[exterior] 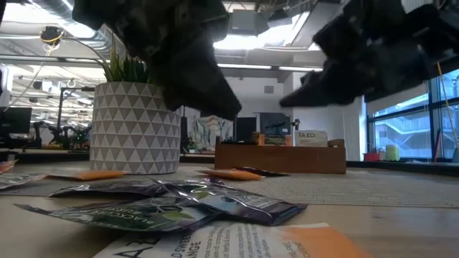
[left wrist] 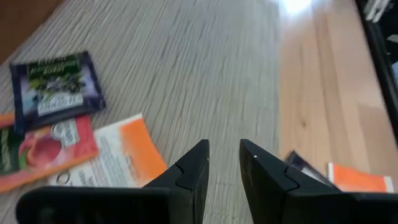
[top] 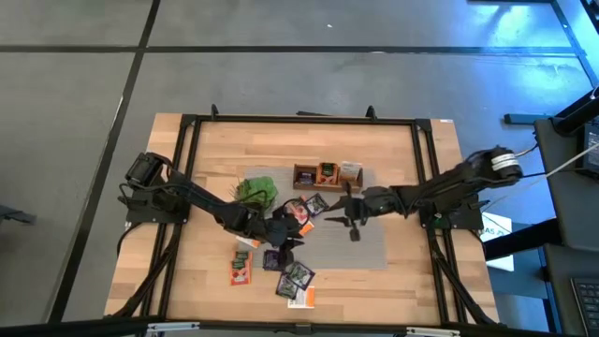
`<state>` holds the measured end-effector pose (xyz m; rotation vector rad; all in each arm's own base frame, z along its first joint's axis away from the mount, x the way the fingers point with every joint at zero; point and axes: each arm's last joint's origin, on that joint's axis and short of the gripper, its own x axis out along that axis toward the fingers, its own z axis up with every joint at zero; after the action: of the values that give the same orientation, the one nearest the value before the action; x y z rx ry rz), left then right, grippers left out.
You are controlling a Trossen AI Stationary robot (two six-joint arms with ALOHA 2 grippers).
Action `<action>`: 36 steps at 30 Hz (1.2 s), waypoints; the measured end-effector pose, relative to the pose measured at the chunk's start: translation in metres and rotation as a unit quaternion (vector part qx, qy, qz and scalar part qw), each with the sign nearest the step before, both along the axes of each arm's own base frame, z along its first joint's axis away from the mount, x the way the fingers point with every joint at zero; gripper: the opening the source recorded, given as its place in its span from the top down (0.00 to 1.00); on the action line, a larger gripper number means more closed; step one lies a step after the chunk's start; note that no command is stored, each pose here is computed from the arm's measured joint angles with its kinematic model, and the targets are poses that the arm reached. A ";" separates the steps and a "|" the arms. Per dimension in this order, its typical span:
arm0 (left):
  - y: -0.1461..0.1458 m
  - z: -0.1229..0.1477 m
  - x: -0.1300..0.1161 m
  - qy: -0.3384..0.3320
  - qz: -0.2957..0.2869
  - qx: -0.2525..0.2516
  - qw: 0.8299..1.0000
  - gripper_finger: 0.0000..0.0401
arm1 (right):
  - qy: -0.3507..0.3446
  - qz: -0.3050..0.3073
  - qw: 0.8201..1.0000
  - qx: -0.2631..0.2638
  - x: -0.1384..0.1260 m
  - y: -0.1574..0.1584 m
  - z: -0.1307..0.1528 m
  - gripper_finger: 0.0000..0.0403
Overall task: Pick & Place Tea
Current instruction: Put the white tea bag into the right section of the wooden organizer
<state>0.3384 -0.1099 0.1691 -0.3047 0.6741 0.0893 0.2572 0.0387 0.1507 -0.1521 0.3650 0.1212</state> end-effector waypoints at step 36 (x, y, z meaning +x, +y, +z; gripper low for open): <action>-0.001 -0.006 -0.008 0.045 0.007 0.027 0.999 0.79 | 0.152 0.045 0.984 -0.081 0.086 0.037 -0.008 0.51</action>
<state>0.3304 -0.1108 0.1630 -0.2551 0.7586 0.1348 0.3433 0.0755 0.1426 -0.3130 0.6734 0.2056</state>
